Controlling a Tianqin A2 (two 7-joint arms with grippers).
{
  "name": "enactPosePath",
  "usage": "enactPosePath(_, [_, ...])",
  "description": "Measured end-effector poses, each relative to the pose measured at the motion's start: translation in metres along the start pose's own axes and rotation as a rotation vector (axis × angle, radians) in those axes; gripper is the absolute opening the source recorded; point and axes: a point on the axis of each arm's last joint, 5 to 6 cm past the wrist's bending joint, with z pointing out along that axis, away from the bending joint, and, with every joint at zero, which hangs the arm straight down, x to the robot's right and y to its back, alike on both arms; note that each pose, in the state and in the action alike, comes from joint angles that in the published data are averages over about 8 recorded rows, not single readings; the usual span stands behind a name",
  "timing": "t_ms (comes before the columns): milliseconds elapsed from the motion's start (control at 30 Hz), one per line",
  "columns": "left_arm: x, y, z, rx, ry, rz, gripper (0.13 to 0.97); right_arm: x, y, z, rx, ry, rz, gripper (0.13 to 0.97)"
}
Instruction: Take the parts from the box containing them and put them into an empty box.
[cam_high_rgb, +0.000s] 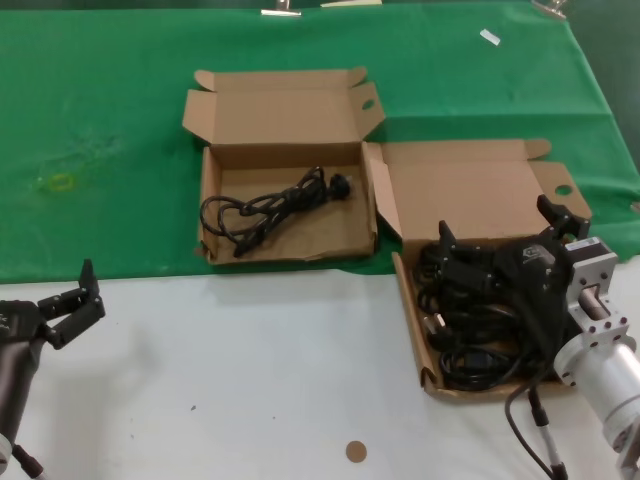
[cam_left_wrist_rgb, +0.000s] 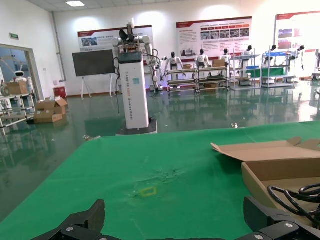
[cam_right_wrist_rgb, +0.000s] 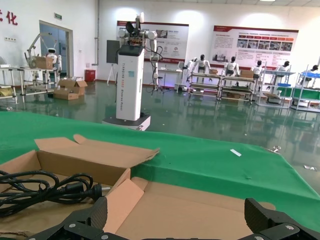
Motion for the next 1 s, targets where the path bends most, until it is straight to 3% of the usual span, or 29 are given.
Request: enactPosePath(1000, [0.0,0.0,0.0,0.0,0.0,0.0,0.966,0.0,0.0,0.0,0.0,0.0,0.0,0.966])
